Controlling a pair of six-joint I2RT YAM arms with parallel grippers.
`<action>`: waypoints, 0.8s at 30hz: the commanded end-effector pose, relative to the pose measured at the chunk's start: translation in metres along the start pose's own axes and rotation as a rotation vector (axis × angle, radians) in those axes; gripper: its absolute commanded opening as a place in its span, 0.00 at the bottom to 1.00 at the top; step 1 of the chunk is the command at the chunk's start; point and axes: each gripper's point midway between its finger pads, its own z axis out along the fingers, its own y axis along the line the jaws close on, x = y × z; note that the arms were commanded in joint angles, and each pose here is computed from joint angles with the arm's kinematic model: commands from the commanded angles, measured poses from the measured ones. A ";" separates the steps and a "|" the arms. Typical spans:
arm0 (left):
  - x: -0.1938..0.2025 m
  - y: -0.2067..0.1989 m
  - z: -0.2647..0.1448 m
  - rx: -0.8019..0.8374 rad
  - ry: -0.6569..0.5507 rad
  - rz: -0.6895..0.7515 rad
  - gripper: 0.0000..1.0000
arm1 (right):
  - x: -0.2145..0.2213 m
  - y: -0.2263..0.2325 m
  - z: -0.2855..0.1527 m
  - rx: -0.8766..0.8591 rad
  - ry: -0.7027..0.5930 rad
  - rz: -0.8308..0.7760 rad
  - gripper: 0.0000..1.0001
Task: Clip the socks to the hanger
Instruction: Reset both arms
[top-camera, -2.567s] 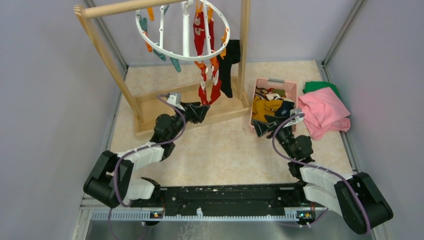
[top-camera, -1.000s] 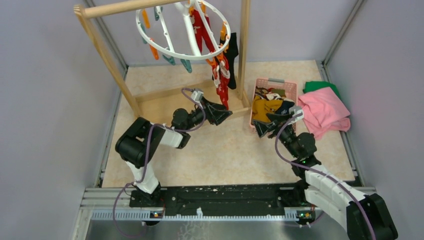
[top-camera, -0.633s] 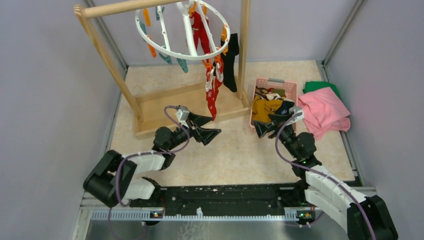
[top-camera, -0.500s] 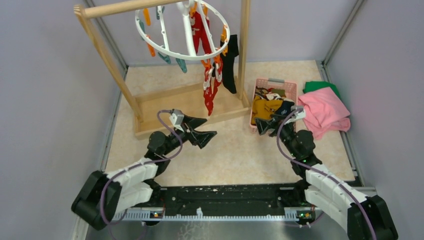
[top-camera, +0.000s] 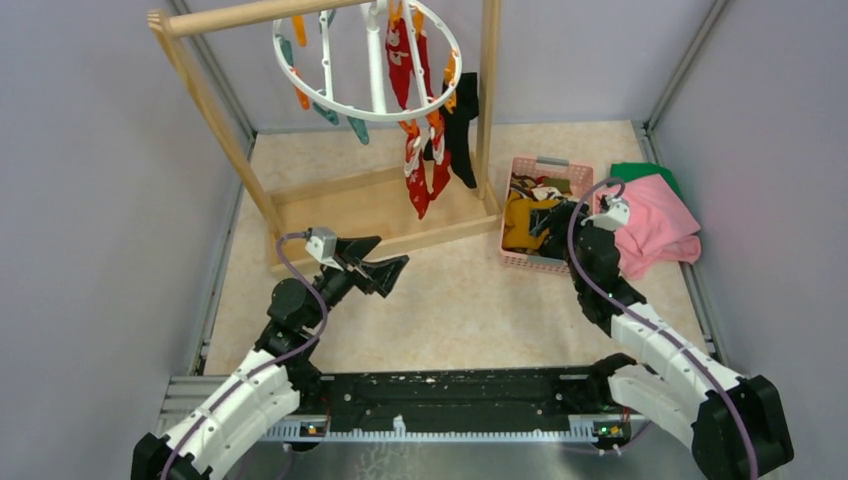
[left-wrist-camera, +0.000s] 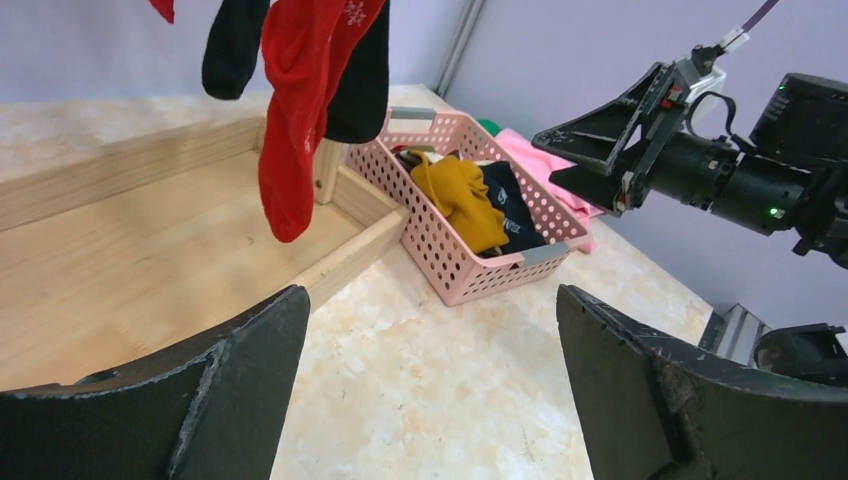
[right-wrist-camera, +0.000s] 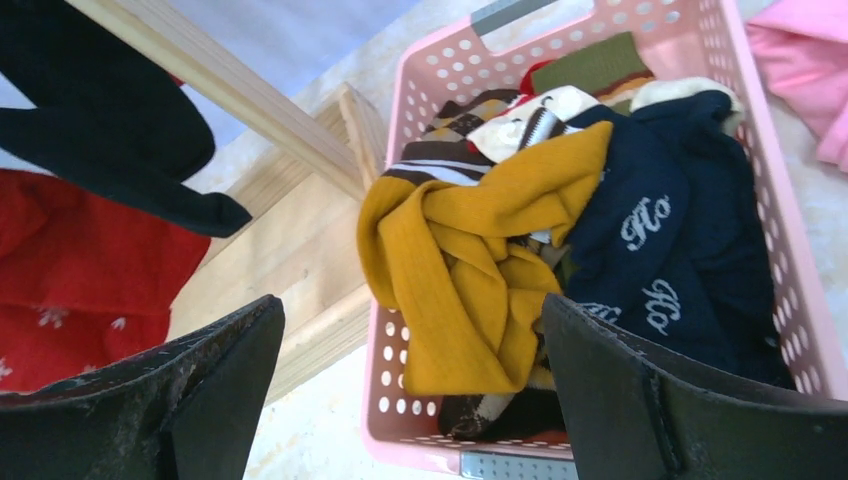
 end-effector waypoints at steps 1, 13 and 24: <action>-0.017 -0.002 0.004 -0.023 0.011 0.026 0.99 | -0.021 0.015 -0.003 0.023 -0.066 0.004 0.99; -0.024 0.047 -0.001 -0.153 0.045 -0.178 0.99 | -0.033 0.075 -0.019 -0.018 -0.134 -0.181 0.99; -0.052 0.052 -0.015 -0.194 0.041 -0.071 0.99 | -0.067 0.113 -0.045 -0.045 -0.242 -0.255 0.99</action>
